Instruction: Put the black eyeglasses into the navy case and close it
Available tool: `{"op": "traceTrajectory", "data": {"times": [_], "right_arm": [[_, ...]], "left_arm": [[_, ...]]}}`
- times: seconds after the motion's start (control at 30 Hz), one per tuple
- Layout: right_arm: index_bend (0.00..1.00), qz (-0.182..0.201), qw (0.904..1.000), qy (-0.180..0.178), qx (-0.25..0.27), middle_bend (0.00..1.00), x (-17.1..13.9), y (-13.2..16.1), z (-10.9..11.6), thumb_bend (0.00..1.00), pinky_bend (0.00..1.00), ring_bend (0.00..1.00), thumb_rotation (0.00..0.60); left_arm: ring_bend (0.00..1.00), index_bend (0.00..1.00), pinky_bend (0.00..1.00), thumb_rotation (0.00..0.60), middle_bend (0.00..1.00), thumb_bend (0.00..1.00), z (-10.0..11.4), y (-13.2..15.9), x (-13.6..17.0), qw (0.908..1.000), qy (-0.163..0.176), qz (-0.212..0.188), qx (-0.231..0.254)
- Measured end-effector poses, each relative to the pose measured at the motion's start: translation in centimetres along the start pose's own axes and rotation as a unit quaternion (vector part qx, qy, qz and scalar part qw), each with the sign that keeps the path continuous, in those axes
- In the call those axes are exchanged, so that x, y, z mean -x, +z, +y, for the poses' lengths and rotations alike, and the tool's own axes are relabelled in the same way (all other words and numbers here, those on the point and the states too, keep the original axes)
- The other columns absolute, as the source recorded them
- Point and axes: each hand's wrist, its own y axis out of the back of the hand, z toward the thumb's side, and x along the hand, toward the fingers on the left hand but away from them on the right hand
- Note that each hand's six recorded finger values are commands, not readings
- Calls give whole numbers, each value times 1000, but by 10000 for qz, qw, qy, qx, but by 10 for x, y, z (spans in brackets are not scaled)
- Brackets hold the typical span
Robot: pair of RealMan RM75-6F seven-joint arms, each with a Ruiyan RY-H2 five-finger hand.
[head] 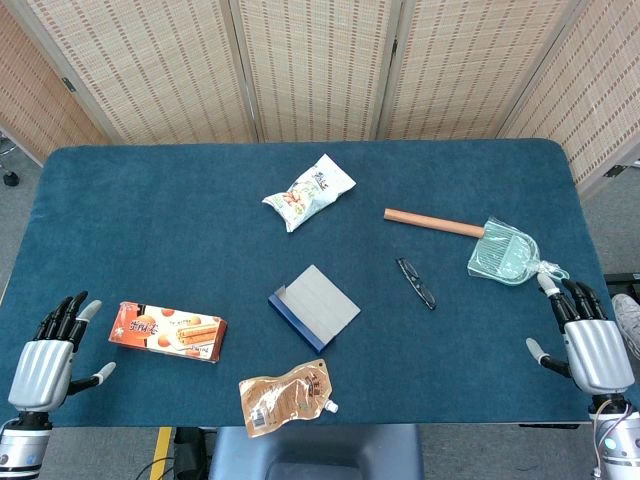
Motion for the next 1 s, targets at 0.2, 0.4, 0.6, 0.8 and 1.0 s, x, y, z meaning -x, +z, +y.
{"op": "traceTrajectory", "data": {"times": [0.2,0.4,0.6,0.8,1.0], "right_arm": [[29,69,10000,-21,9,212,2,2,-1,261,86,131,600],[29,82,10000,-28,21,212,1,2,0,261,86,131,600],[33,146,9999,-13,19,219,0,3,-1,261,101,131,600],[44,542,9985,78,-69,261,7,19,-2,261,175,167,600],[66,1198,9924,153,-253,323,22,52,-3,261,258,281,600]], "left_arm": [[41,146,176,600,58,189,-2,-1,0,10000,-26,41,-26],[41,146,176,600,58,188,0,-2,3,10000,-20,69,-20],[41,146,176,600,58,188,3,-1,4,10000,9,63,-29],[41,148,176,600,58,189,3,0,4,10000,-10,38,-43],[41,149,176,600,58,189,5,-1,6,10000,13,64,-36]]}}
